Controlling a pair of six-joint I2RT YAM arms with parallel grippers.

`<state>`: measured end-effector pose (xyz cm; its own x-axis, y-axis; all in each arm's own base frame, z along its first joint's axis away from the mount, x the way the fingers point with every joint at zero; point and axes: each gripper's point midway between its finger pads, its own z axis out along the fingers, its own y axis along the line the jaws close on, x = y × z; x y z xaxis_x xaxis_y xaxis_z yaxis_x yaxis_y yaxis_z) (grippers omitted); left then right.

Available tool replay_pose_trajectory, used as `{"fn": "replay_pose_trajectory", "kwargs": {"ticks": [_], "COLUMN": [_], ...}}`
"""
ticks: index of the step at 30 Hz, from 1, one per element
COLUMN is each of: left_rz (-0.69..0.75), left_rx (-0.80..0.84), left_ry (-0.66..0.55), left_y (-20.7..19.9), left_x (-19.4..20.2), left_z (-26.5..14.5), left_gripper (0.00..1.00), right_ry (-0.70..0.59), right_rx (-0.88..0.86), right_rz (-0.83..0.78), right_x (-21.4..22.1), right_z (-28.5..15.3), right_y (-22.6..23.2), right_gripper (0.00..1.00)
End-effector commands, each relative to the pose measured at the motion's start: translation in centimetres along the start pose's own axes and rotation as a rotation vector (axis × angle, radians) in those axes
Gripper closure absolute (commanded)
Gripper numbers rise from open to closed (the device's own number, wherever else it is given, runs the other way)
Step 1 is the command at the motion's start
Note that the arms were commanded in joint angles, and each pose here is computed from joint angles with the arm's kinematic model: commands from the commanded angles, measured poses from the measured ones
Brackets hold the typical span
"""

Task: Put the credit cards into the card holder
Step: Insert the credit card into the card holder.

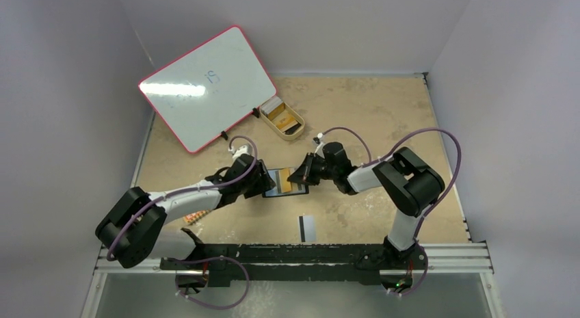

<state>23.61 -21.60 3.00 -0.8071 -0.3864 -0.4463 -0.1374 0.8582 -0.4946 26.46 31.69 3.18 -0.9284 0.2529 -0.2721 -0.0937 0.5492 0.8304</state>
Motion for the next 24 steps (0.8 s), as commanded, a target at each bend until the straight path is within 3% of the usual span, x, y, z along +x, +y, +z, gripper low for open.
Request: {"fn": "replay_pose_trajectory", "kwargs": {"ticks": [1, 6, 14, 19, 24], "left_rz": [-0.07, -0.096, -0.088, -0.066, -0.021], "left_rx": [0.125, 0.152, 0.128, 0.095, 0.077], "left_ry": [-0.004, -0.021, -0.032, -0.08, -0.151], "left_y": [-2.4, -2.6, -2.3, -2.1, -2.5], "left_x": [-0.2, -0.3, -0.6, -1.9, -4.0], "left_z": [-0.6, -0.7, -0.8, -1.7, -3.4], "left_gripper": [0.44, 0.44, 0.44, 0.44, 0.41], "right_ry": [-0.041, -0.014, -0.051, -0.062, -0.1], "right_rx": [-0.044, -0.034, 0.126, 0.177, 0.212], "right_rz": [-0.003, -0.001, -0.071, -0.147, -0.232], "right_x": [-0.7, 0.2, -0.4, -1.4, -3.2], "right_z": [1.0, 2.2, 0.6, -0.5, -1.4], "right_y": [1.8, 1.8, 1.0, 1.5, 2.8], "right_gripper": [1.0, 1.0, 0.72, 0.64, 0.63]}}
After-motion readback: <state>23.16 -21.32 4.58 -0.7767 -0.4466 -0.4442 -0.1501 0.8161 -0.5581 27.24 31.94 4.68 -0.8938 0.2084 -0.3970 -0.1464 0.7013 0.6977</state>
